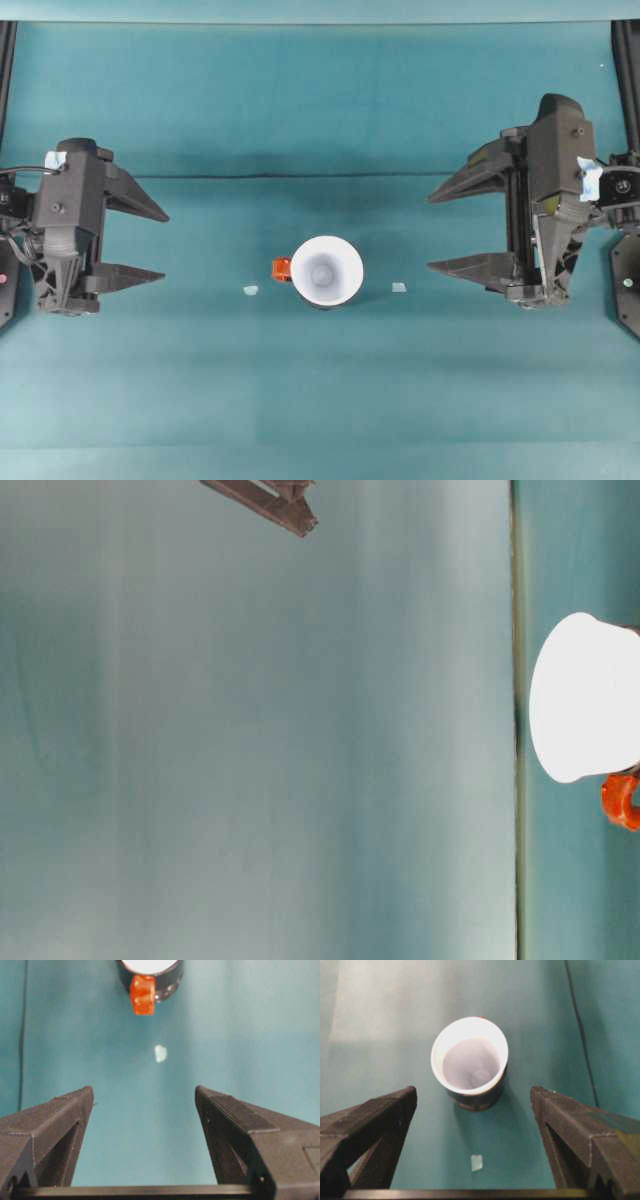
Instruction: Put the paper cup into the moved red handle cup holder.
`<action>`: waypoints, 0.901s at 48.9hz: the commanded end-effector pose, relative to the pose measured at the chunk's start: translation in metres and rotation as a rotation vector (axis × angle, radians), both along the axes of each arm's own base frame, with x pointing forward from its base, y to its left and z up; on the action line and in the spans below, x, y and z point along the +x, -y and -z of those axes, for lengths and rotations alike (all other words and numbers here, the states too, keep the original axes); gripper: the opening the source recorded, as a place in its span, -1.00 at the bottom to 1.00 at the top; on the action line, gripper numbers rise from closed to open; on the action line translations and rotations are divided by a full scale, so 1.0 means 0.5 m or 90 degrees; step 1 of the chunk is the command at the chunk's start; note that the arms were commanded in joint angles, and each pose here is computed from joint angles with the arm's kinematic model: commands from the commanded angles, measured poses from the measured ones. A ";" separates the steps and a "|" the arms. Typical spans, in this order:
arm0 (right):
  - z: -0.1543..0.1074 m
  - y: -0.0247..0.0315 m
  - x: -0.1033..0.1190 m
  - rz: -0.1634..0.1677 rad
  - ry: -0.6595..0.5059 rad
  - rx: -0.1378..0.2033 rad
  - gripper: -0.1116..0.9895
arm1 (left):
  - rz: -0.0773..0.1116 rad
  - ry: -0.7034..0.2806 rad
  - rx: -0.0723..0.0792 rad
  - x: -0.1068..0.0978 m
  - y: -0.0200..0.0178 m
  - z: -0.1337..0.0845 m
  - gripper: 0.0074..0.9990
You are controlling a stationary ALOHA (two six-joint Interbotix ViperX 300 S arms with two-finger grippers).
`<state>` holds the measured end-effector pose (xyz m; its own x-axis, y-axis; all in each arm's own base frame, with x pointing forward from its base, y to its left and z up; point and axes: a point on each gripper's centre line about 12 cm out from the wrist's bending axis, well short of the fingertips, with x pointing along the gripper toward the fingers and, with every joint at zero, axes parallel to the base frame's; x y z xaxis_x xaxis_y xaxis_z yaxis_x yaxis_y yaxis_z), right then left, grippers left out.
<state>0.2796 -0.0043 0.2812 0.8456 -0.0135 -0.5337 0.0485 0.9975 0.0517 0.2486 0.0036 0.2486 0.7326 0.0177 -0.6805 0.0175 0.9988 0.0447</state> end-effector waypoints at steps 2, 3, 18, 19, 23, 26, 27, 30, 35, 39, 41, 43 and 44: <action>-0.010 -0.001 0.002 0.001 0.014 0.005 0.85 | 0.001 0.013 0.000 0.003 0.0008 -0.012 0.70; -0.010 -0.001 0.002 0.001 0.014 0.005 0.85 | 0.001 0.013 0.000 0.003 0.0008 -0.012 0.70; -0.010 -0.001 0.002 0.001 0.014 0.004 0.85 | -0.001 0.014 -0.001 0.002 0.0000 -0.012 0.70; -0.010 -0.001 0.002 0.001 0.014 0.004 0.85 | 0.000 0.014 -0.001 0.002 0.0008 -0.012 0.70; -0.011 -0.001 0.002 0.001 0.015 0.004 0.85 | 0.000 0.016 -0.001 0.001 0.0008 -0.014 0.70; -0.011 -0.001 0.001 0.001 0.015 0.004 0.85 | 0.000 0.016 -0.001 0.001 0.0008 -0.014 0.70; -0.011 -0.001 0.001 0.001 0.015 0.004 0.85 | 0.000 0.016 -0.001 0.001 0.0008 -0.014 0.70; -0.010 -0.001 0.002 0.001 0.014 0.004 0.85 | 0.000 0.016 -0.001 0.001 0.0008 -0.014 0.70; -0.010 -0.001 0.002 0.001 0.014 0.004 0.85 | 0.000 0.016 -0.001 0.001 0.0008 -0.014 0.70; -0.011 -0.001 0.001 0.001 0.015 0.004 0.85 | 0.000 0.016 -0.001 0.000 0.0008 -0.014 0.70; -0.011 -0.002 0.001 0.000 0.015 0.004 0.85 | 0.001 0.016 0.001 0.001 0.0004 -0.014 0.70; -0.011 -0.001 0.001 0.001 0.015 0.004 0.85 | 0.000 0.016 -0.001 0.001 0.0008 -0.014 0.70; -0.010 -0.001 0.002 0.001 0.014 0.004 0.85 | 0.000 0.017 -0.001 0.001 0.0008 -0.015 0.70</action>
<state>0.2795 -0.0043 0.2807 0.8456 -0.0130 -0.5337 0.0488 0.9974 0.0532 0.2476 0.0036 0.2496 0.7357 0.0177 -0.6771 0.0183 0.9988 0.0460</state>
